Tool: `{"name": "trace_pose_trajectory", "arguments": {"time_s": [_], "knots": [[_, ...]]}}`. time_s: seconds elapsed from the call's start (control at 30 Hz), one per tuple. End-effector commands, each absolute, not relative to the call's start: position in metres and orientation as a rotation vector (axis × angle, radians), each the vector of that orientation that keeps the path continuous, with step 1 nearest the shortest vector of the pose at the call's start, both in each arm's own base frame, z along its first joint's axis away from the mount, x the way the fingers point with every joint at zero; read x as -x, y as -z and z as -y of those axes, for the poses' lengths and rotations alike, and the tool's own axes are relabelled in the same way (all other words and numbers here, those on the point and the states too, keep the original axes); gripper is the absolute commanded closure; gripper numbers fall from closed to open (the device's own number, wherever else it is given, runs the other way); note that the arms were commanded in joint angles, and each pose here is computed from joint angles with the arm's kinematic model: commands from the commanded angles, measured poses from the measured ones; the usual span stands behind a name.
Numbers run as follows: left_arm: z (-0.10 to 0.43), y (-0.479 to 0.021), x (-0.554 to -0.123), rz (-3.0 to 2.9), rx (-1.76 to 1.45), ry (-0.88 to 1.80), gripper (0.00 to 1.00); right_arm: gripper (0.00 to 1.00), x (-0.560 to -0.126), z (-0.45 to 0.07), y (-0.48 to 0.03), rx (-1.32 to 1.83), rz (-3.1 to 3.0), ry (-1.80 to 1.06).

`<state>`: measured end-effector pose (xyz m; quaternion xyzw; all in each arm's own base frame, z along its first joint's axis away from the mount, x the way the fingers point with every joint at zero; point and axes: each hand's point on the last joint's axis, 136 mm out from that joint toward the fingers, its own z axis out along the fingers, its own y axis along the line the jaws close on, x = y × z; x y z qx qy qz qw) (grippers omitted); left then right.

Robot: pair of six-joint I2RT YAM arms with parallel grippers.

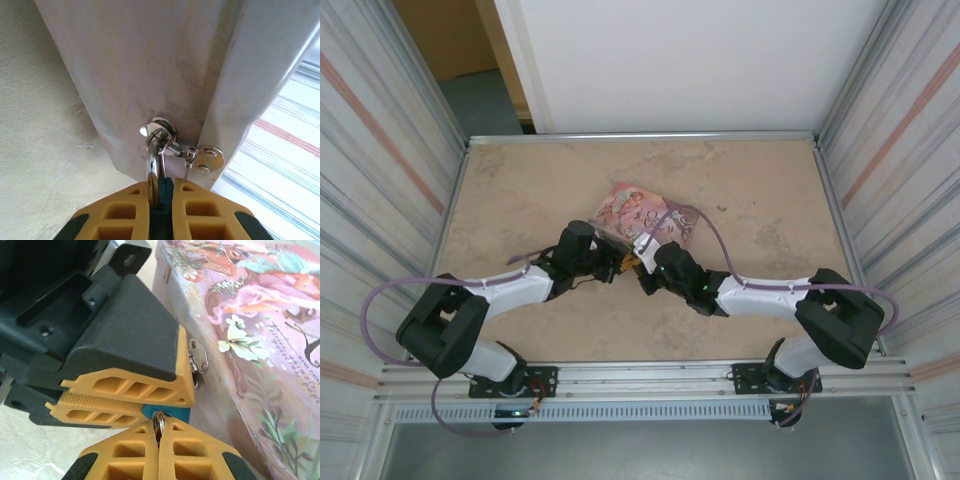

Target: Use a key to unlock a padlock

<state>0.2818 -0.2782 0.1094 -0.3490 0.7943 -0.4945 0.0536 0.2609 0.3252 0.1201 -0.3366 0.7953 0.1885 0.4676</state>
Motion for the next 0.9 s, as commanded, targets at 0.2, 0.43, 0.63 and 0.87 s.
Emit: {"name": "trace_pose_trajectory", "arguments": {"time_s": [0.2, 0.43, 0.63, 0.87], "knots": [[0.294, -0.12, -0.272, -2.437, 0.971, 1.596, 1.0, 1.0, -0.28, -0.316, -0.142, 0.423, -2.075, -0.652], [0.296, -0.12, -0.272, -2.439, 0.971, 1.597, 1.0, 1.0, -0.279, -0.311, -0.128, 0.264, -2.202, -0.697], [0.298, -0.117, -0.271, -2.448, 0.977, 1.59, 1.0, 1.0, -0.281, -0.307, -0.118, 0.151, -2.247, -0.725], [0.304, -0.107, -0.266, -2.479, 0.973, 1.56, 1.0, 1.0, -0.282, -0.303, -0.108, 0.137, -2.257, -0.7]]}}
